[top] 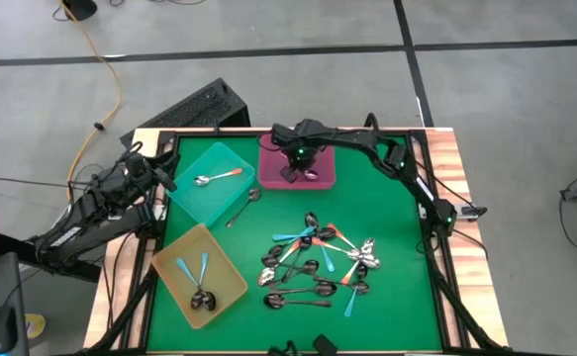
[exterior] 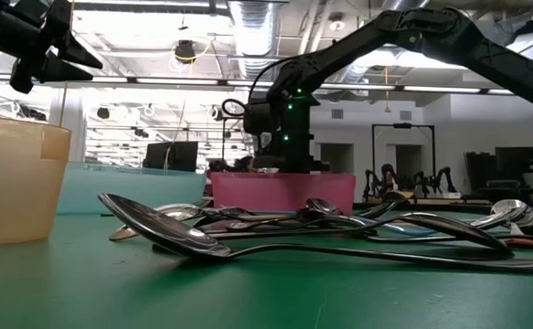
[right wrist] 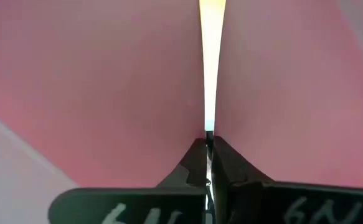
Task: Sort silverware by color (type)
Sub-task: Put the orange spoon into the blue bin
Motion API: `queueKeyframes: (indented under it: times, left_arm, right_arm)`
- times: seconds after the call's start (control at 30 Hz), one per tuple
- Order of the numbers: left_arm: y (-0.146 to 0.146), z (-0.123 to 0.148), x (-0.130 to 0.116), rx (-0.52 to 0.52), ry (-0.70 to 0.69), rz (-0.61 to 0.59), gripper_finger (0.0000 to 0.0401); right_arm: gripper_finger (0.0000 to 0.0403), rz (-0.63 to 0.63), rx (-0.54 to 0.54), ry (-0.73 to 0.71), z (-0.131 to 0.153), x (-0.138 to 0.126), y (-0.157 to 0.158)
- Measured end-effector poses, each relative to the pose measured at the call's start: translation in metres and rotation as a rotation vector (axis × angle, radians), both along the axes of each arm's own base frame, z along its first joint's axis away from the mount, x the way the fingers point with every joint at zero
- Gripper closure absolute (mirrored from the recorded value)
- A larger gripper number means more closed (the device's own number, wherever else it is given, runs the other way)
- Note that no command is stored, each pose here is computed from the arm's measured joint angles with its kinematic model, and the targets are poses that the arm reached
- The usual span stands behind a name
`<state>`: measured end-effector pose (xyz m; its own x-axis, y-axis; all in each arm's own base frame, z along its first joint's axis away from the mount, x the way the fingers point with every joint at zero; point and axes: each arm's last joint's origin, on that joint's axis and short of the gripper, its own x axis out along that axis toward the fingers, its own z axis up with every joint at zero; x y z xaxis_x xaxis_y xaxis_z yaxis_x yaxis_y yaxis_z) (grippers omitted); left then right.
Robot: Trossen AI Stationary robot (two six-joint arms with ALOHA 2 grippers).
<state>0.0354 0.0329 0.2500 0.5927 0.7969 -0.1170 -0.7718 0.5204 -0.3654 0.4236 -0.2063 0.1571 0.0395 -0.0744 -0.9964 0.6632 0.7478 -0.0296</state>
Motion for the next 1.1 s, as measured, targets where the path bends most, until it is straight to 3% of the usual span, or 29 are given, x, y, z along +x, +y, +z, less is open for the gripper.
queueKeyframes:
  times: [0.27,0.7,1.1]
  left_arm:
    - [0.0,0.0,0.0,-0.003,0.002,0.0,0.0243]
    - [0.0,0.0,0.0,-0.004,0.0,0.001,0.0243]
    - [0.0,0.0,0.0,-0.004,0.0,0.0,0.0243]
  right_arm:
    - [0.0398,0.035,0.0,0.0,0.012,-0.002,0.004]
    - [0.0402,0.142,-0.094,-0.171,0.093,0.003,0.026]
    - [0.0402,0.273,-0.178,-0.319,0.151,0.017,0.076]
